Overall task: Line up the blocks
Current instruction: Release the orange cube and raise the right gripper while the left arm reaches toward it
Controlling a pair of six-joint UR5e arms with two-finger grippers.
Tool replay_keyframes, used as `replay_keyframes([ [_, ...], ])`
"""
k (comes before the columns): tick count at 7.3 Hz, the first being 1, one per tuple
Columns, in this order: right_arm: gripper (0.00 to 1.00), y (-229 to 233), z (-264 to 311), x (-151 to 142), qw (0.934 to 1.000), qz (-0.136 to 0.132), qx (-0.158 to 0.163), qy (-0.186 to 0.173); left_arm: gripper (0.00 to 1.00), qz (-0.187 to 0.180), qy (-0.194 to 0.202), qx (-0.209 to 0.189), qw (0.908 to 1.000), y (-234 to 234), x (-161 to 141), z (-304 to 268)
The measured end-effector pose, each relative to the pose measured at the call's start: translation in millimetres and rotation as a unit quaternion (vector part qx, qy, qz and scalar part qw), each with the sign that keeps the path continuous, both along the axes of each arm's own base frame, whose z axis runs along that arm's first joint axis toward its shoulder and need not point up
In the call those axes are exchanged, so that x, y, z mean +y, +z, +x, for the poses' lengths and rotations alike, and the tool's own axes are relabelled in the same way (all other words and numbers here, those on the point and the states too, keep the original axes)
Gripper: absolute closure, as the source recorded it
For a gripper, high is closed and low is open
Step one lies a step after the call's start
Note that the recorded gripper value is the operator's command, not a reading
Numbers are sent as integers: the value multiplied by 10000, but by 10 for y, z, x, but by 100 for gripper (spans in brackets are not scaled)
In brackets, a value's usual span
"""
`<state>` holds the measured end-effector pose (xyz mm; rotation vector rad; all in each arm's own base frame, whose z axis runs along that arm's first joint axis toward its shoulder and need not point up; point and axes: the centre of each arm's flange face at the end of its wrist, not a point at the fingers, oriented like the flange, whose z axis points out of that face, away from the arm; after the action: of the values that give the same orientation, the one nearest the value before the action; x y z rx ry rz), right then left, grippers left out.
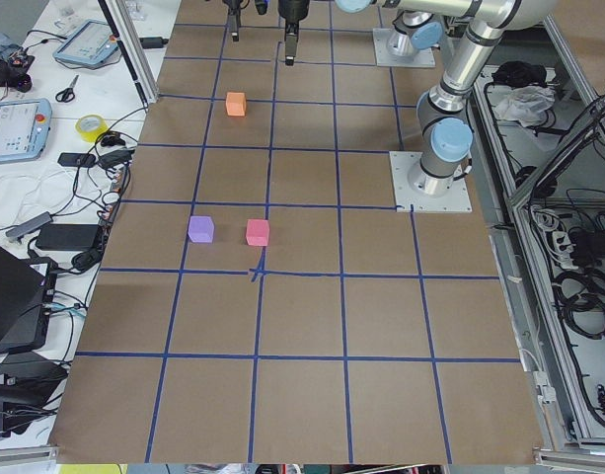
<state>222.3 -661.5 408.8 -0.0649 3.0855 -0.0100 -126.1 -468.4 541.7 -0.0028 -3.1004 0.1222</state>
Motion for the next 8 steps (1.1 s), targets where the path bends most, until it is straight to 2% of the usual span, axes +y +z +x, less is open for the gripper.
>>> replay_keyframes([
  [2, 7, 404, -509, 411, 9996, 67, 199, 181, 0, 4, -11, -15, 10000, -2, -12, 7],
  [4, 0, 396, -907, 871, 9994, 97, 218, 235, 0, -232, 21, -14, 9997, -67, -193, 20],
  [6, 0, 366, -999, 1295, 9994, -77, 250, 238, 0, -465, -73, 45, 9989, -322, -544, -99],
  [8, 0, 419, -1030, 1429, 9989, -222, 335, 232, 0, -516, -22, 126, 9986, -909, -976, -589],
])
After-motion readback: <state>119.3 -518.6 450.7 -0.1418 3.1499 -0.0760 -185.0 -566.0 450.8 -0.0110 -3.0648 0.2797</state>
